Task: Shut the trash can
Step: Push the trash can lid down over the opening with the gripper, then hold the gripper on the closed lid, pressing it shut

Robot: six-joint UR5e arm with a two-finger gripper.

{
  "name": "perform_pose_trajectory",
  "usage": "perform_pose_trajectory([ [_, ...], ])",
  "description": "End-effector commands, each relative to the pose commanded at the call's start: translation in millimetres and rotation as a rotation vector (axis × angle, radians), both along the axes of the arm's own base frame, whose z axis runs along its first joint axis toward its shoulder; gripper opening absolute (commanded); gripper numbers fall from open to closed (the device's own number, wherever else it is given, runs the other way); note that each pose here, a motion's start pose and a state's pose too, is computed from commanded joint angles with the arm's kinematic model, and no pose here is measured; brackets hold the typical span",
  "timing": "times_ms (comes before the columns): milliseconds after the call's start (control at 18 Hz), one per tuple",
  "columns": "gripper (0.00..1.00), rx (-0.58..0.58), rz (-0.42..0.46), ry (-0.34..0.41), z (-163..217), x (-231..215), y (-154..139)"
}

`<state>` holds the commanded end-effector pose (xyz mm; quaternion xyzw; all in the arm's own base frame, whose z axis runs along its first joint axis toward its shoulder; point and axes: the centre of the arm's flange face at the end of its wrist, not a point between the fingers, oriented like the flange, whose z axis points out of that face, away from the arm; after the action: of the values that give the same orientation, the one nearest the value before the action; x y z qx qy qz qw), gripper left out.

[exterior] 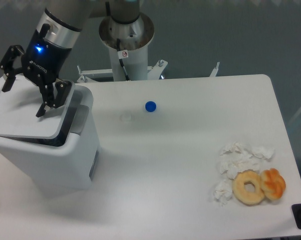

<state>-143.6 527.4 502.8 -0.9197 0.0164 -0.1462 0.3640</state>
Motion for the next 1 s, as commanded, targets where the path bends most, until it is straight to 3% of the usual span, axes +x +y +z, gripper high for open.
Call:
perform_pose_trajectory([
  [1000, 1.0, -0.009, 0.016, 0.003, -5, -11, -4],
])
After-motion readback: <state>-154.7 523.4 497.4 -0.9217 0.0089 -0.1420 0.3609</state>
